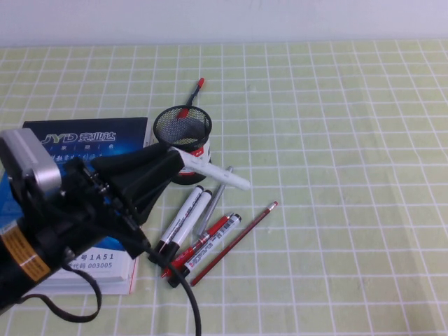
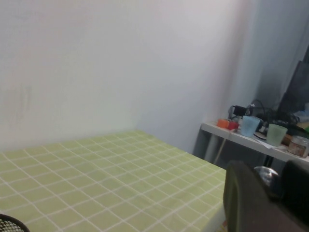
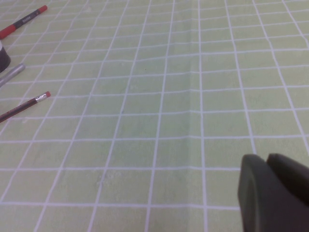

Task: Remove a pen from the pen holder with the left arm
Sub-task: Place the pen on the table

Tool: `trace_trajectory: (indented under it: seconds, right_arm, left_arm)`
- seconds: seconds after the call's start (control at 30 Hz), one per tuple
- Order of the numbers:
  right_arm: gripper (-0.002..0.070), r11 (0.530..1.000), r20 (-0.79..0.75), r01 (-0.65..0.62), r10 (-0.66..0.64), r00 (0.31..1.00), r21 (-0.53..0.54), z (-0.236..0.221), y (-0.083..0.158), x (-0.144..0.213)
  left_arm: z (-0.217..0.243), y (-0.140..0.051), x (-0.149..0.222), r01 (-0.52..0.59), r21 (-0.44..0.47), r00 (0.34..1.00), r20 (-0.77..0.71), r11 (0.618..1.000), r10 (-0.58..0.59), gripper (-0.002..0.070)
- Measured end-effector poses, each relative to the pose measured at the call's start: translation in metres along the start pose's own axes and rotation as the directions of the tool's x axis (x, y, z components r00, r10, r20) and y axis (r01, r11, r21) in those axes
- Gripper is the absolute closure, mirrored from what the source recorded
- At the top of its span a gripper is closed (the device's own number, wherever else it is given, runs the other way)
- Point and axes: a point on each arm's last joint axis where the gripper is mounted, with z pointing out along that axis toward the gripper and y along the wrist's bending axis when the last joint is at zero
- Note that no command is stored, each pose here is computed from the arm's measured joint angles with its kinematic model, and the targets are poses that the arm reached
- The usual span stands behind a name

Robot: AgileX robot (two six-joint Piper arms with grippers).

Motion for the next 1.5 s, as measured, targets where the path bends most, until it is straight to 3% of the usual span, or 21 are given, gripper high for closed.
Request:
trace_trajectory:
  seconds: [0.37, 0.73, 1.23, 1.37, 1.5]
  right_arm:
    - [0.0692, 1.0, 0.0, 0.0, 0.0, 1.0, 0.0, 0.0, 0.0, 0.0]
    - [0.0691, 1.0, 0.0, 0.0, 0.0, 1.0, 0.0, 0.0, 0.0, 0.0]
    - [0.0691, 1.0, 0.0, 0.0, 0.0, 1.0, 0.0, 0.0, 0.0, 0.0]
    - [0.0691, 1.0, 0.0, 0.0, 0.0, 1.0, 0.0, 0.0, 0.0, 0.0]
    - [0.0692, 1.0, 0.0, 0.0, 0.0, 1.0, 0.0, 0.0, 0.0, 0.0]
  left_arm:
    - [0.0, -0.004, 0.009, 0.004, 0.055, 0.996, -0.086, 0.998, 0.001, 0.0571]
    - [0.005, 0.005, 0.032, 0.069, 0.052, 0.984, -0.171, 0.996, -0.059, 0.0571]
    - [0.012, 0.033, 0.075, 0.14, -0.099, 0.961, -0.228, 0.985, -0.159, 0.0571]
    - [0.012, 0.036, 0.075, 0.145, -0.125, 0.962, -0.214, 0.982, -0.17, 0.053]
    - [0.012, 0.038, 0.074, 0.153, -0.149, 0.964, -0.195, 0.977, -0.181, 0.0423]
